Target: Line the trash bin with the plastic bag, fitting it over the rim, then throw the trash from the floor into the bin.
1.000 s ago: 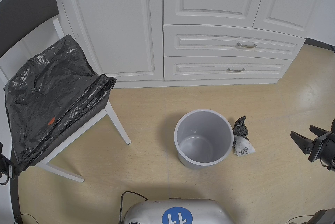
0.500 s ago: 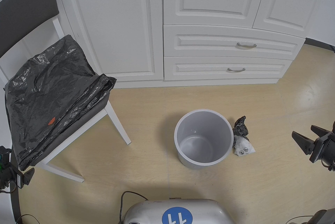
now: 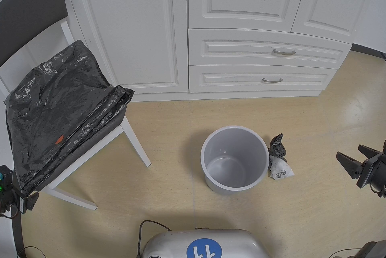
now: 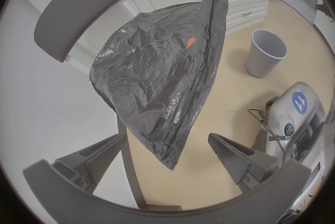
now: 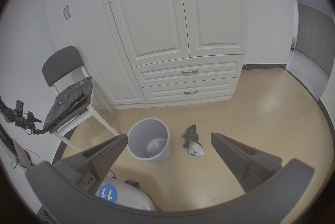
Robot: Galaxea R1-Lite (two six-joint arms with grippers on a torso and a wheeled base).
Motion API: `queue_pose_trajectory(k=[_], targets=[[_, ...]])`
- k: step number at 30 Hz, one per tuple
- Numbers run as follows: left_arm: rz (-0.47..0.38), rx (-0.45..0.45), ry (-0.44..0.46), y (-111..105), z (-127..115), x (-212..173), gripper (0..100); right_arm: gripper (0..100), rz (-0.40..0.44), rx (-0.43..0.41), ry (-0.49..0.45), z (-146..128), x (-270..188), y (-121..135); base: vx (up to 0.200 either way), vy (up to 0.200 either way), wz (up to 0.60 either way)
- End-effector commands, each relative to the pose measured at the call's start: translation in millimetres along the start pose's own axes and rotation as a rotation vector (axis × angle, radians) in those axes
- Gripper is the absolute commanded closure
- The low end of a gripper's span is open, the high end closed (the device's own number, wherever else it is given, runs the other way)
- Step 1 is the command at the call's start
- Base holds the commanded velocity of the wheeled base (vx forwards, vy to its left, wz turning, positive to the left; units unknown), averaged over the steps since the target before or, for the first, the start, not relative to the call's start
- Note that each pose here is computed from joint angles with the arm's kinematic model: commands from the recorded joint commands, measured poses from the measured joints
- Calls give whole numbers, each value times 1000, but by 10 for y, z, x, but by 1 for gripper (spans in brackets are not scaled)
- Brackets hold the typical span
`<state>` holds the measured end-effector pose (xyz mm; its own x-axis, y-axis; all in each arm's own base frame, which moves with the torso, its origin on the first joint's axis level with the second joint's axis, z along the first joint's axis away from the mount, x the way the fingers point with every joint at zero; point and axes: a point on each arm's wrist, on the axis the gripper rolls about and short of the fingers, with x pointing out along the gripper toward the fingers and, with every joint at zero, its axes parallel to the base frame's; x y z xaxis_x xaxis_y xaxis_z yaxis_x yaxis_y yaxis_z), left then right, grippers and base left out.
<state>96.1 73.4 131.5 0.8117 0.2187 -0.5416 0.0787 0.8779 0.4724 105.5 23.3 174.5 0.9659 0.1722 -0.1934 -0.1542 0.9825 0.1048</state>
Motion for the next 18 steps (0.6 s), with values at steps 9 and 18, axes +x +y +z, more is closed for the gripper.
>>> queue_pose_trajectory(k=[9, 18], targets=[[39, -7, -30, 289, 207, 86, 0, 0, 2, 2, -14, 22, -5, 3, 0, 0, 0], [51, -52, -45, 298, 237, 44, 0, 0, 3, 3, -34, 36, -47, 2, 0, 0, 0]])
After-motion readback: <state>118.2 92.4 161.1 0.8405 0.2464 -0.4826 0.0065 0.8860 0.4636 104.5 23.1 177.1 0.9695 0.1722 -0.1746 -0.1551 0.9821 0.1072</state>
